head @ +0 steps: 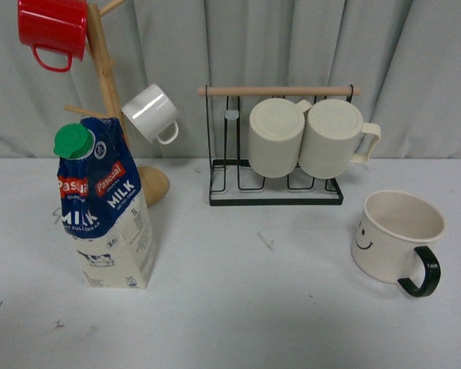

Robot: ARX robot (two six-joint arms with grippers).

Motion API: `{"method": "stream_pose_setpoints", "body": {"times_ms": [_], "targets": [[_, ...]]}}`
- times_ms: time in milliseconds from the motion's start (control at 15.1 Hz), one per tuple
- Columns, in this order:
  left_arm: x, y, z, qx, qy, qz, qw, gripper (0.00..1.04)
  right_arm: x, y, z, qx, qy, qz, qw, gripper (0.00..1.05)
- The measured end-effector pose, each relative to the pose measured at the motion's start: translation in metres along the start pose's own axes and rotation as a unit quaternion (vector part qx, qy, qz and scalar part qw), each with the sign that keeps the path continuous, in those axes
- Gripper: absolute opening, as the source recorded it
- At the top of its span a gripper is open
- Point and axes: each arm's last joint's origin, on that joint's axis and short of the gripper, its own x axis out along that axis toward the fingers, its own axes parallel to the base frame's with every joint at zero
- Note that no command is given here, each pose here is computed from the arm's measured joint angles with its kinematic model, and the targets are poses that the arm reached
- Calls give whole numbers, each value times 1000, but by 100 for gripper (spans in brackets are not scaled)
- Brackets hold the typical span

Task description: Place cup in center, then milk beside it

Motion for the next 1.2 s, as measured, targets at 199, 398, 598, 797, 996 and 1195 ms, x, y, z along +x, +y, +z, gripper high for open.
{"method": "stream_pose_setpoints", "body": {"times_ms": [199,398,598,797,996,1195], "targets": [[0,0,0,0,0,0,1000,98,0,0,0,0,0,0,1000,98],[0,0,0,0,0,0,1000,98,0,0,0,0,0,0,1000,98],[0,0,0,0,0,0,1000,98,0,0,0,0,0,0,1000,98],[0,0,0,0,0,0,1000,98,0,0,0,0,1,0,1000,98],[0,0,0,0,0,0,1000,98,20,-5,21,66,175,-11,982,98],[0,0,0,0,0,0,1000,98,59,-7,41,75,212,13,974,98]]}}
